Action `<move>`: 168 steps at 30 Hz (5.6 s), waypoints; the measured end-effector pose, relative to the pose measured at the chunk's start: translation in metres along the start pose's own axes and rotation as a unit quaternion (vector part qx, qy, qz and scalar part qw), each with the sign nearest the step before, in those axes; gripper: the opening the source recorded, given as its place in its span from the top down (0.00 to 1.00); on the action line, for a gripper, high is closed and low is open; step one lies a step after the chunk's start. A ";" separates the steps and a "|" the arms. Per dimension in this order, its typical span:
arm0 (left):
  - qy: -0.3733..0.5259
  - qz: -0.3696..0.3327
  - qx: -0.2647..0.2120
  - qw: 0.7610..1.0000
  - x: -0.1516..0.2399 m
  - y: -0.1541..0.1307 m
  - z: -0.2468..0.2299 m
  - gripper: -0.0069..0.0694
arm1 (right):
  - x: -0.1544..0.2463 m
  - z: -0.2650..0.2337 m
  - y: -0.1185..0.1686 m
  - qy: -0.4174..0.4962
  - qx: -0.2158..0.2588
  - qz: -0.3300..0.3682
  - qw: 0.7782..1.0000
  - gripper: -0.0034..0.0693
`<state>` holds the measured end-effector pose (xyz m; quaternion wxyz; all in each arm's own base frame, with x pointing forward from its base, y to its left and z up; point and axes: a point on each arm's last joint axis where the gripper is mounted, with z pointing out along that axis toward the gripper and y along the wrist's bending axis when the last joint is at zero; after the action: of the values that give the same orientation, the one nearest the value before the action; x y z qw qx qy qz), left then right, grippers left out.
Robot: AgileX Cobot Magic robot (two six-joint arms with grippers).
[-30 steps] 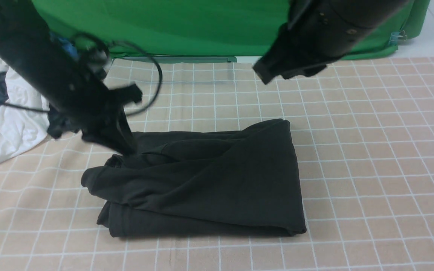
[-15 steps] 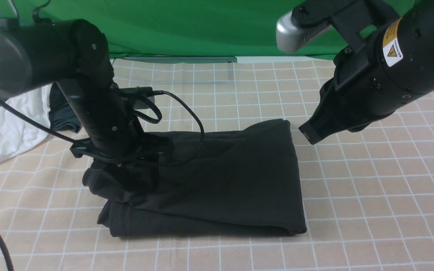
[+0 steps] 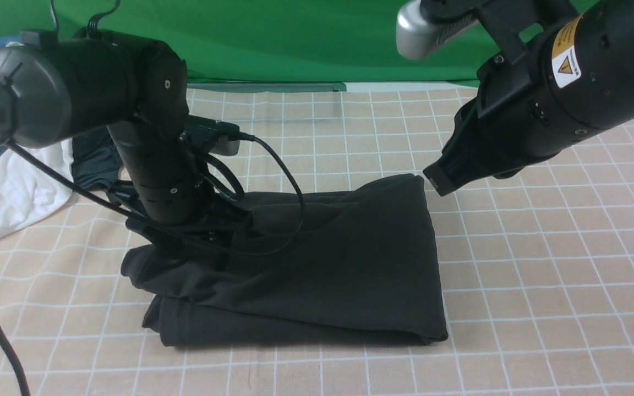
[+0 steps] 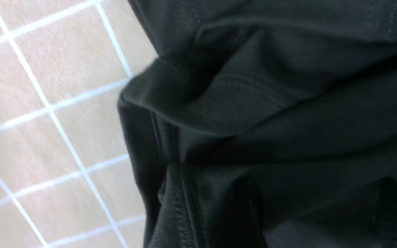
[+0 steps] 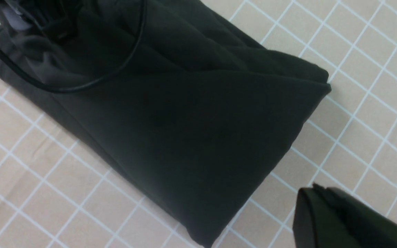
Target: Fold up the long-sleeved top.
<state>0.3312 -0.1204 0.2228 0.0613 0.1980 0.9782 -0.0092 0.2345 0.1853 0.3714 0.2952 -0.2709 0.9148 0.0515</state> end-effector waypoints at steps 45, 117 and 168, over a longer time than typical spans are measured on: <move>0.027 0.000 -0.023 0.999 0.008 0.029 -0.002 0.89 | -0.001 0.000 0.001 -0.003 -0.004 0.002 1.000 0.92; -0.001 -0.011 0.051 0.999 -0.010 0.021 0.015 0.89 | -0.001 0.000 0.003 -0.003 -0.014 0.008 1.000 0.92; 0.046 0.044 0.131 0.989 -0.027 -0.014 0.035 0.73 | -0.003 0.000 0.003 -0.015 -0.016 0.008 1.000 0.92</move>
<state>0.3541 -0.1450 0.1911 -0.0094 0.2473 0.9607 -0.1256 0.2347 0.1890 0.3726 0.3037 -0.2675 0.9116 0.0725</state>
